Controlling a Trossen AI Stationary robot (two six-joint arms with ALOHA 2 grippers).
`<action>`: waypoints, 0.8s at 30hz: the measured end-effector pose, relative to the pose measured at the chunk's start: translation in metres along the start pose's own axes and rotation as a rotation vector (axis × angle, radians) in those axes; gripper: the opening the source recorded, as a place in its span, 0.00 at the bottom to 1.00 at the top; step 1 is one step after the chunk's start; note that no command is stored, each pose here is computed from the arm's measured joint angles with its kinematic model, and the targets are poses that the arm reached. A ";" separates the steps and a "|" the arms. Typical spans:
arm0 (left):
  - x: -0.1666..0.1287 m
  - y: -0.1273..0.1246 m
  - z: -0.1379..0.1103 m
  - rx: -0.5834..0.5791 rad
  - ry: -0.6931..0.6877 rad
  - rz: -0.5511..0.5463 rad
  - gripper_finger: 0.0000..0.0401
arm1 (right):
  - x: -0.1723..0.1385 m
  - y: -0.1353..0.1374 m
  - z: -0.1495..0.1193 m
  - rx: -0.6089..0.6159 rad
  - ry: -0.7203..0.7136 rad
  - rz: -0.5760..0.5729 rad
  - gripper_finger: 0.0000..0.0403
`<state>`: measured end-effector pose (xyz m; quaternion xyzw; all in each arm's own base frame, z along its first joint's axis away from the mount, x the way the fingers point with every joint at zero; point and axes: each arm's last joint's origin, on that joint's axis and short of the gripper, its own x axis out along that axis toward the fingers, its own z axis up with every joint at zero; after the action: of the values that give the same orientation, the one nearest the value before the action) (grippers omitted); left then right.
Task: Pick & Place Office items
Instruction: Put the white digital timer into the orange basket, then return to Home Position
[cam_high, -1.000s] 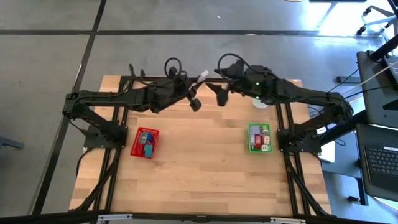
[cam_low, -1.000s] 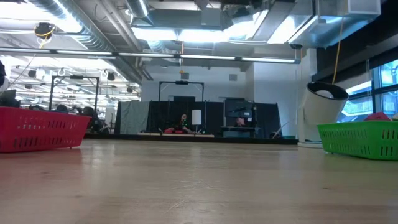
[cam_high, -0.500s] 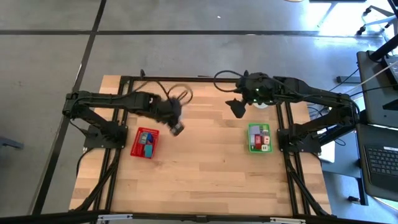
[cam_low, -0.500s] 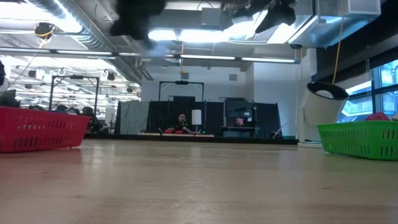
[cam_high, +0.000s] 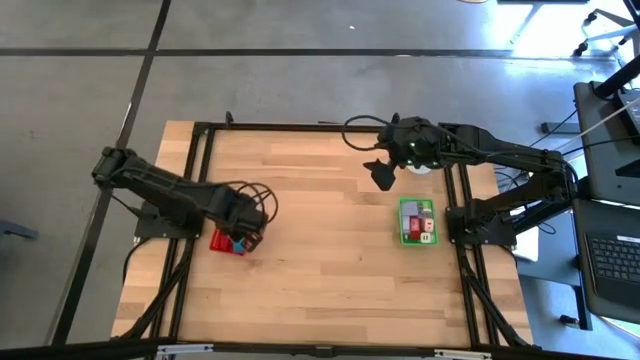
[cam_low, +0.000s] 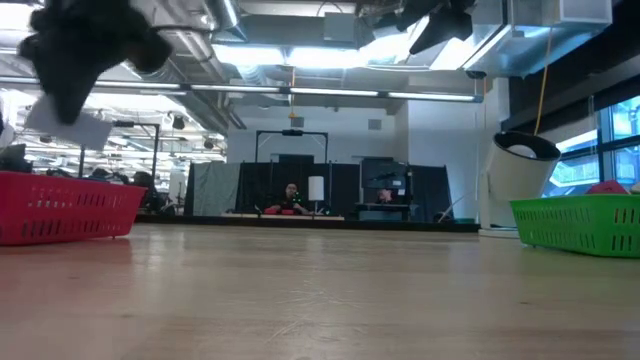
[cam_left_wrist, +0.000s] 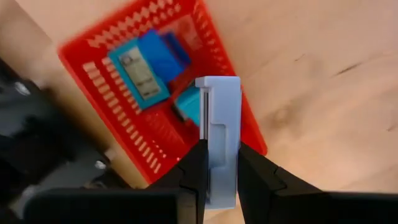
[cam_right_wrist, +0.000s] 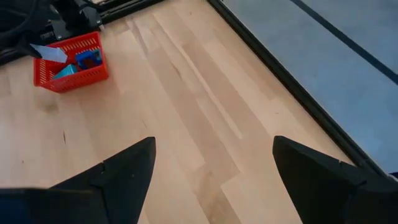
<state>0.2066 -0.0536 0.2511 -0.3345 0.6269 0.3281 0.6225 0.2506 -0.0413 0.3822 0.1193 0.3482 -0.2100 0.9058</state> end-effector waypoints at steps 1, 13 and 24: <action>0.006 0.002 -0.003 -0.024 0.000 -0.003 0.15 | 0.000 0.000 0.000 -0.006 0.000 0.000 0.80; 0.048 0.021 -0.018 -0.215 -0.042 0.022 0.16 | 0.000 0.000 0.001 -0.007 -0.008 0.003 0.80; 0.049 0.021 -0.018 -0.223 0.000 0.018 0.37 | 0.000 0.000 0.001 0.018 -0.006 0.010 0.80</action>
<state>0.1793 -0.0574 0.2025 -0.3962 0.5896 0.4015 0.5782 0.2513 -0.0412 0.3828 0.1285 0.3431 -0.2088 0.9068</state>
